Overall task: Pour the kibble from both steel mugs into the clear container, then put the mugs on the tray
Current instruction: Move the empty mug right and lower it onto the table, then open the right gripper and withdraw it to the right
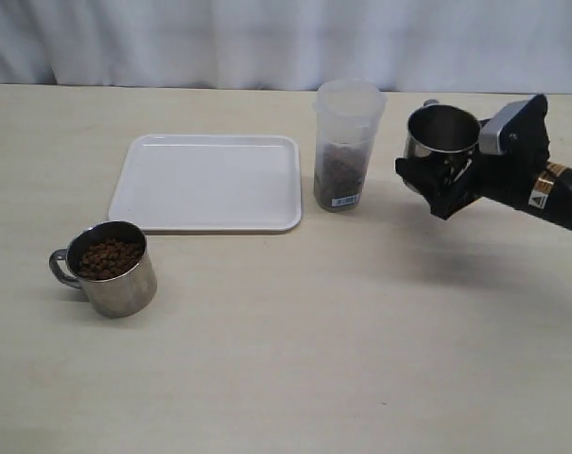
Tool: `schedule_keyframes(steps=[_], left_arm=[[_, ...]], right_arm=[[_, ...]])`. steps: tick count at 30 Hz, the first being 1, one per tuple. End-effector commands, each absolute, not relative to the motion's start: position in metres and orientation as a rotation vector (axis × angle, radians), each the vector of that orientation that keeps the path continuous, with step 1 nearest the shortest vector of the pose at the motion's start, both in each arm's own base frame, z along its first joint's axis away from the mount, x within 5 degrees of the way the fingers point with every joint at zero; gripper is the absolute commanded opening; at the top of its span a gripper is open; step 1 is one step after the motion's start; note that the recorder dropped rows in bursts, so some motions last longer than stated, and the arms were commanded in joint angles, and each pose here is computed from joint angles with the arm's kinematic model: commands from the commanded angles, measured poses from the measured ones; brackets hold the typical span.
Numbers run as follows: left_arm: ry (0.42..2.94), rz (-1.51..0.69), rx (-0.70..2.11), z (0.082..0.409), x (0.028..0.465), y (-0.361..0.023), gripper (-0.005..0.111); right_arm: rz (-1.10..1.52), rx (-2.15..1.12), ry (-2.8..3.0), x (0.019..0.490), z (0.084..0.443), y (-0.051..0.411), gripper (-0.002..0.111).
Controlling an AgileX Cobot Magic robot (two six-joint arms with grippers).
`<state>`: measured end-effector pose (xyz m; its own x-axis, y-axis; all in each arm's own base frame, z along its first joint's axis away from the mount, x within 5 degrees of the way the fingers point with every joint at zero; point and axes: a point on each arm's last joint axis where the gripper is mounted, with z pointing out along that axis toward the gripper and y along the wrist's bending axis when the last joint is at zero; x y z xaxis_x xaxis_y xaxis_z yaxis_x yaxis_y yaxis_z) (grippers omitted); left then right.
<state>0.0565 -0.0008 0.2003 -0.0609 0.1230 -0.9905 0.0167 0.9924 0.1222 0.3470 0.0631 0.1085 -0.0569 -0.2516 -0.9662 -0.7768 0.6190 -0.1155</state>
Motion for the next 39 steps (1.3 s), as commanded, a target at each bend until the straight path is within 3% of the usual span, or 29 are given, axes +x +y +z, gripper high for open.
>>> schedule_keyframes(steps=[1, 13, 17, 21, 25, 29, 39], left_arm=[[1.625, 0.089, 0.105, 0.2, 0.056, -0.001, 0.0], [1.625, 0.089, 0.105, 0.2, 0.056, -0.001, 0.0], [1.625, 0.089, 0.105, 0.2, 0.056, -0.001, 0.0], [1.623, 0.087, 0.103, 0.2, 0.056, -0.001, 0.0], [1.623, 0.085, 0.102, 0.2, 0.056, -0.001, 0.0], [1.623, 0.085, 0.102, 0.2, 0.056, -0.001, 0.0], [1.623, 0.085, 0.102, 0.2, 0.056, -0.001, 0.0]], right_arm=[[0.624, -0.939, 1.591, 0.339, 0.087, 0.063, 0.004], [0.645, -0.999, 1.581, 0.332, 0.051, 0.066, 0.005], [0.657, -1.0, 1.593, 0.33, 0.046, 0.066, 0.025], [0.664, -0.988, 1.612, 0.329, 0.04, 0.066, 0.062], [0.665, -0.983, 1.61, 0.33, 0.043, 0.066, 0.084], [0.708, -0.919, 1.646, 0.332, 0.057, 0.062, 0.093], [0.721, -0.794, 1.732, 0.311, 0.087, 0.042, 0.094]])
